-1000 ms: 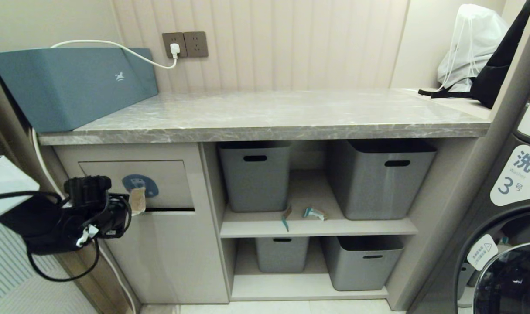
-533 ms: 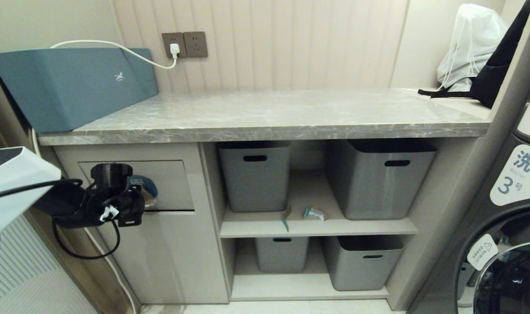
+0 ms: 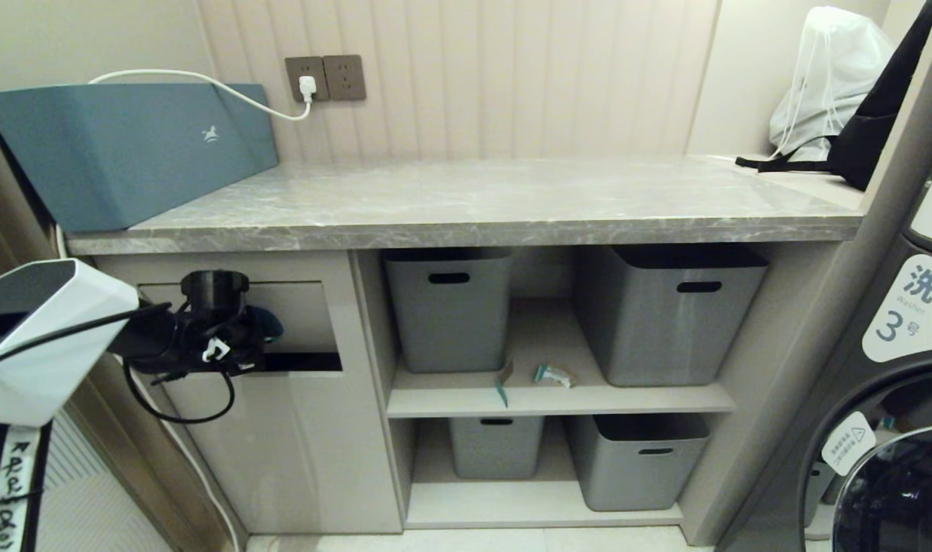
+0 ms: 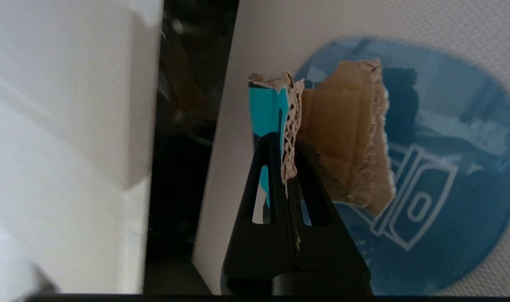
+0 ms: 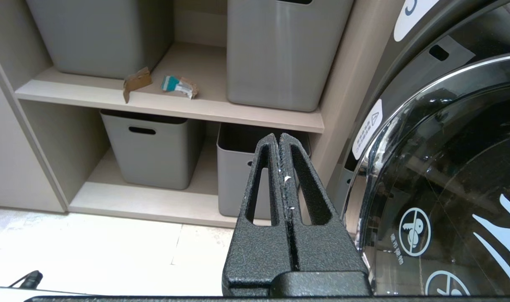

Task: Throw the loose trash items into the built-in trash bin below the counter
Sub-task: Put the garbage in the trash can

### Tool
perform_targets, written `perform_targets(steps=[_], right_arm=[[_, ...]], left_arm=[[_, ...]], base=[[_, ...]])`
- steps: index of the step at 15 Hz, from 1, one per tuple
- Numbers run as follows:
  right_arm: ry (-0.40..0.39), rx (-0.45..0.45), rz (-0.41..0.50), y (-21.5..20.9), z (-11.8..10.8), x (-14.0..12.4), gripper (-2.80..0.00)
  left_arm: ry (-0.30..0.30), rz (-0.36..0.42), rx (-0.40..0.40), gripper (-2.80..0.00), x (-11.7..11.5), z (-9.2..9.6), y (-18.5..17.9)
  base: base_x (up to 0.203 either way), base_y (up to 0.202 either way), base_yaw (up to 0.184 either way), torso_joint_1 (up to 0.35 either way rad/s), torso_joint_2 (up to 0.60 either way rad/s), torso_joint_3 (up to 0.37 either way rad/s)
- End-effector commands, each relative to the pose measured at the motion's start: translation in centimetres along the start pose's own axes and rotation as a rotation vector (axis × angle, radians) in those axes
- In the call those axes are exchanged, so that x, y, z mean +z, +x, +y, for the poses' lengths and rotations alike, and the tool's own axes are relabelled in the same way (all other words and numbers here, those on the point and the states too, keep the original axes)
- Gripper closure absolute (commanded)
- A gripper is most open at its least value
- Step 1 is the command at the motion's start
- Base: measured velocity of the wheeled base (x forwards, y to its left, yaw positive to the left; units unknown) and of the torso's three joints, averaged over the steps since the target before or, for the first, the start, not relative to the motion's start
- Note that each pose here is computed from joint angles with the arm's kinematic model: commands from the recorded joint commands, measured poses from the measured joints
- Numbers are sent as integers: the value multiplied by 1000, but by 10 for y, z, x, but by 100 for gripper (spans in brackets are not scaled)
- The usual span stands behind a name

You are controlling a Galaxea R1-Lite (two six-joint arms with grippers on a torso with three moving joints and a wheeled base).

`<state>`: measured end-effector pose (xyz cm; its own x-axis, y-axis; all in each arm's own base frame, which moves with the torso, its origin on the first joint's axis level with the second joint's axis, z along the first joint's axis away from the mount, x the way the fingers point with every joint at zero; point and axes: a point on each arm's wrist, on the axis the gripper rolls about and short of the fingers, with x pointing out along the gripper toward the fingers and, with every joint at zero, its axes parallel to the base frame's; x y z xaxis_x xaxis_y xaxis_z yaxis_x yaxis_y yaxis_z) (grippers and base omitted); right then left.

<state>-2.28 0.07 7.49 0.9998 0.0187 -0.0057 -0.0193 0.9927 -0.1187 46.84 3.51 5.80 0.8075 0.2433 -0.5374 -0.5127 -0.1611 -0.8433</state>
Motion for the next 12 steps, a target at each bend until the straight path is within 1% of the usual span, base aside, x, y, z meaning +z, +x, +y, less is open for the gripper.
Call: perform_targets(steps=[1, 3, 6, 8, 9, 10, 12], right_arm=[[0, 1, 2, 0, 0, 0, 0], [0, 0, 0, 0, 0, 0, 0], [1, 0, 0, 0, 0, 0, 0], [1, -2, 1, 0, 0, 0, 0], [1, -2, 1, 0, 0, 0, 0], [1, 0, 0, 0, 0, 0, 0], [0, 0, 2, 0, 0, 0, 0]], left_arm=[[-35, 4, -8, 0, -3, -1, 4], [-47, 7, 2, 0, -6, 4, 8], [-91, 8, -6, 0, -7, 3, 10], [-101, 11, -15, 0, -7, 1, 11], [-102, 12, -21, -280, -7, 0, 11], [-102, 12, -23, -280, -8, 0, 13], [-108, 15, -46, -280, -8, -6, 16]], base=[[0, 0, 0, 0, 0, 0], [0, 0, 0, 0, 0, 0], [0, 0, 0, 0, 0, 0], [0, 0, 0, 0, 0, 0], [0, 0, 0, 0, 0, 0], [0, 0, 0, 0, 0, 0], [0, 0, 0, 0, 0, 0]])
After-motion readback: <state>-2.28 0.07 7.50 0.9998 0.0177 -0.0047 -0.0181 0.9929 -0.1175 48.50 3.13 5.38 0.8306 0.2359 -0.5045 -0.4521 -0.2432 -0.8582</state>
